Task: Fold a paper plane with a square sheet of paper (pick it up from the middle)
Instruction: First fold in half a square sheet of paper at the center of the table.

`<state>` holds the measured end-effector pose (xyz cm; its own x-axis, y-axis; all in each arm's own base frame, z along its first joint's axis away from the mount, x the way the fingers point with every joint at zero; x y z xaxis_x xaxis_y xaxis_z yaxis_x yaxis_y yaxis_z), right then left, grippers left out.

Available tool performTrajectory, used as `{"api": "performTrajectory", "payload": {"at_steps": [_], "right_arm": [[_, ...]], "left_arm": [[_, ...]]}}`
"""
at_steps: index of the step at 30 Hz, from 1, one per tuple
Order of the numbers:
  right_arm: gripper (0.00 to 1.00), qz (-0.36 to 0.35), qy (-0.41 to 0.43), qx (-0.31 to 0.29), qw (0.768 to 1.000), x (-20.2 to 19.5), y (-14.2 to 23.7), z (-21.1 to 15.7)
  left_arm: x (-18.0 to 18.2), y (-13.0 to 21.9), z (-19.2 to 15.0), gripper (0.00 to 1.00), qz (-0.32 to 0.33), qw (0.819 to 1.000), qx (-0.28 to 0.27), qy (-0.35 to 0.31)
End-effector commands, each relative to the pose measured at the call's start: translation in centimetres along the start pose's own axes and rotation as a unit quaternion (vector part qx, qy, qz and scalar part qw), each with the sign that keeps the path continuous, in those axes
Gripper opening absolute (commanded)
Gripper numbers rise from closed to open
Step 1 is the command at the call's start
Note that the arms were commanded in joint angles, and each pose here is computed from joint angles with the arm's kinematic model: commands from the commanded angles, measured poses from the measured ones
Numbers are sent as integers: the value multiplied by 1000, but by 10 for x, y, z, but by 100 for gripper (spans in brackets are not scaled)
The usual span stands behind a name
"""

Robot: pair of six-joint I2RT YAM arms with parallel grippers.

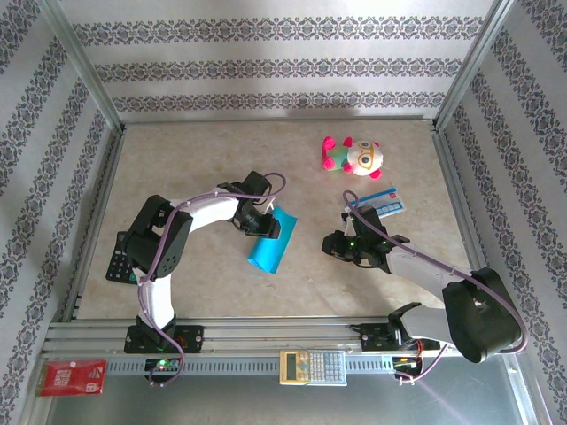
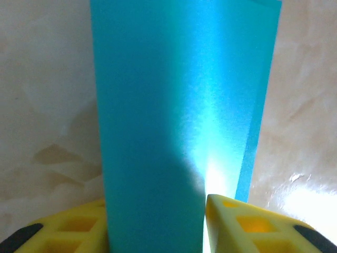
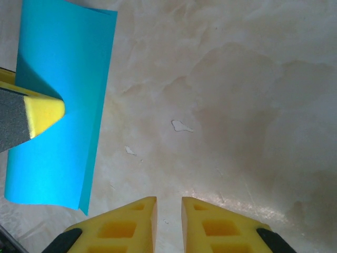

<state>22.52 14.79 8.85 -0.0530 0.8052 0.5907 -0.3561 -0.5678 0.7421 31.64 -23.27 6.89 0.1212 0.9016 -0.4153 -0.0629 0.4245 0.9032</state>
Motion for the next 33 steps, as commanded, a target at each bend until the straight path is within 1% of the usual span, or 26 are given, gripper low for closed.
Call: {"api": "performTrajectory", "payload": {"at_steps": [1, 6, 18, 23, 33], "right_arm": [[20, -7, 9, 0, 1000, 3, 0, 2], [20, -9, 11, 8, 1000, 2, -4, 2], [20, -8, 9, 18, 1000, -1, -10, 2], [20, -9, 10, 17, 1000, -1, -11, 2], [21, -8, 23, 26, 999, 0, -9, 6]], "left_arm": [[18, -9, 0, 46, 61, 997, -24, 47], [20, -7, 0, 47, 99, 992, -51, 60], [28, -11, -6, 49, 152, 984, -65, 69], [28, -15, -9, 49, 152, 984, -63, 65], [28, -21, -15, 51, 153, 987, -38, 36]]}}
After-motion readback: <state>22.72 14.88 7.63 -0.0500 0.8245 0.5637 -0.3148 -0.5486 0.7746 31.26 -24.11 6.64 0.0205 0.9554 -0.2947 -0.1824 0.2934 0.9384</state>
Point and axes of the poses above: each hand's point on the last joint's axis, 136 mm out from that joint toward the fingers, its own y axis back along the fingers, its own x axis along the line the jaws close on, z = x × y, the point moved 5 cm from there along y, back along the fingers, and after that the axes turned 7 degrees about y, right-handed, at the moved point
